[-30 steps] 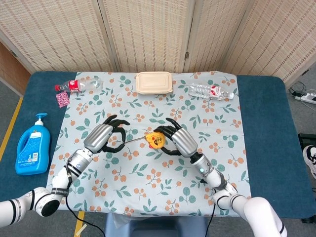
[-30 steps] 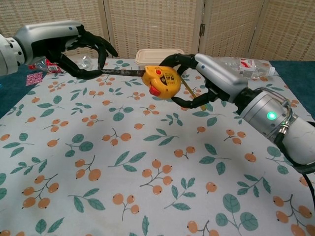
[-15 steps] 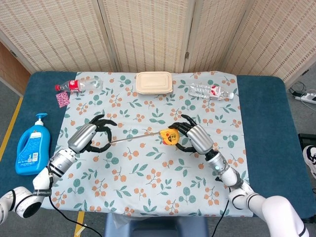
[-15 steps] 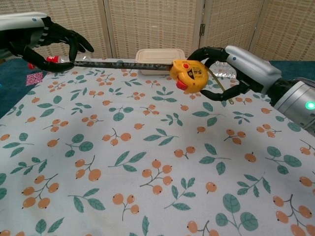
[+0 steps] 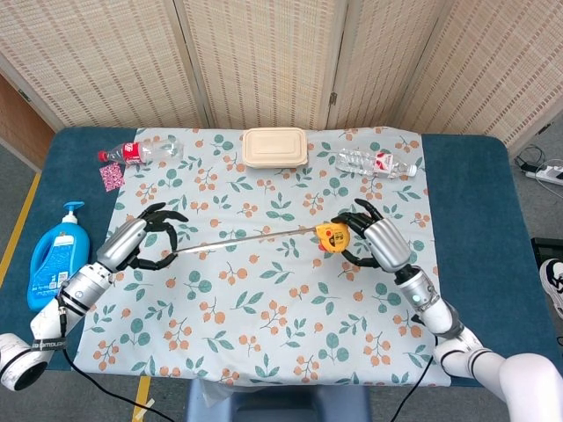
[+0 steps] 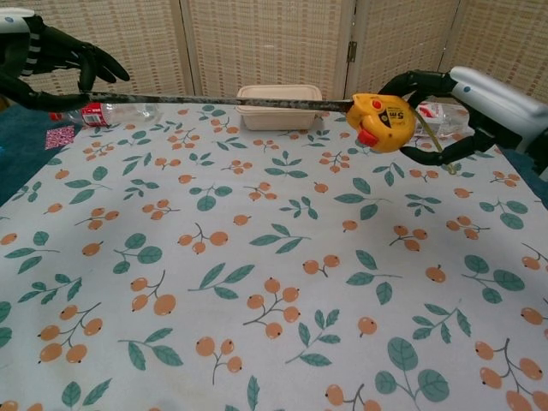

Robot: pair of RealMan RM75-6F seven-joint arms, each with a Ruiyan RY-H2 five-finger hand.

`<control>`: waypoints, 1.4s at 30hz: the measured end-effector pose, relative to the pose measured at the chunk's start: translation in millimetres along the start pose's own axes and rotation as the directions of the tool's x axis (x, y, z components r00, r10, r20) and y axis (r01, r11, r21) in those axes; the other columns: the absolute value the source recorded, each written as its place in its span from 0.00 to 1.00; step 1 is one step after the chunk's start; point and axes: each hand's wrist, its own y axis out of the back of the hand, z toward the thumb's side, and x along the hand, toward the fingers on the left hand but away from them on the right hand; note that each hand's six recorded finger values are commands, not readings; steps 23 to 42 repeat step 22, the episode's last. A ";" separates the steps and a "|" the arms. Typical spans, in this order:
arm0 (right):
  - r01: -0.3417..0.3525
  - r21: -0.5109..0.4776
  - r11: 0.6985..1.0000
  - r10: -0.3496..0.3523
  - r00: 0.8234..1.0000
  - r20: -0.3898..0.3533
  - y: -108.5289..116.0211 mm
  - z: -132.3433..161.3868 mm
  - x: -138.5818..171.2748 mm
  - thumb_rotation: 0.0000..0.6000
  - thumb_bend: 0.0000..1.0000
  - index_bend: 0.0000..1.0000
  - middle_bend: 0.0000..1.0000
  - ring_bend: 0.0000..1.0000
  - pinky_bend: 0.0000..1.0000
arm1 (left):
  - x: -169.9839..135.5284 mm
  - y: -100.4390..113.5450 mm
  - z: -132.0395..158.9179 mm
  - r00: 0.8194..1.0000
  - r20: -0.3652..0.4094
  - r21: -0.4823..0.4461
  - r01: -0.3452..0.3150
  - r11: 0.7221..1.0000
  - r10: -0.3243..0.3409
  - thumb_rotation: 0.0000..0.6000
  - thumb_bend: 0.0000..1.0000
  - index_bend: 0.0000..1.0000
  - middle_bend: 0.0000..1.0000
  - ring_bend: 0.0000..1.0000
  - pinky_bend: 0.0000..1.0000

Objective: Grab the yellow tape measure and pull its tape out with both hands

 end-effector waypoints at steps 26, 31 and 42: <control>0.028 0.025 0.999 -0.030 0.998 0.047 24.1 -22.0 16.4 1.00 0.39 0.58 0.49 0.35 0.09 | -6.6 15.7 -14.0 0.999 -0.031 -0.058 -0.010 0.998 0.008 1.00 0.53 0.69 0.29 0.23 0.00; 0.028 0.025 0.999 -0.030 0.998 0.047 24.1 -22.0 16.4 1.00 0.39 0.58 0.49 0.35 0.09 | -6.6 15.7 -14.0 0.999 -0.031 -0.058 -0.010 0.998 0.008 1.00 0.53 0.69 0.29 0.23 0.00; 0.028 0.025 0.999 -0.030 0.998 0.047 24.1 -22.0 16.4 1.00 0.39 0.58 0.49 0.35 0.09 | -6.6 15.7 -14.0 0.999 -0.031 -0.058 -0.010 0.998 0.008 1.00 0.53 0.69 0.29 0.23 0.00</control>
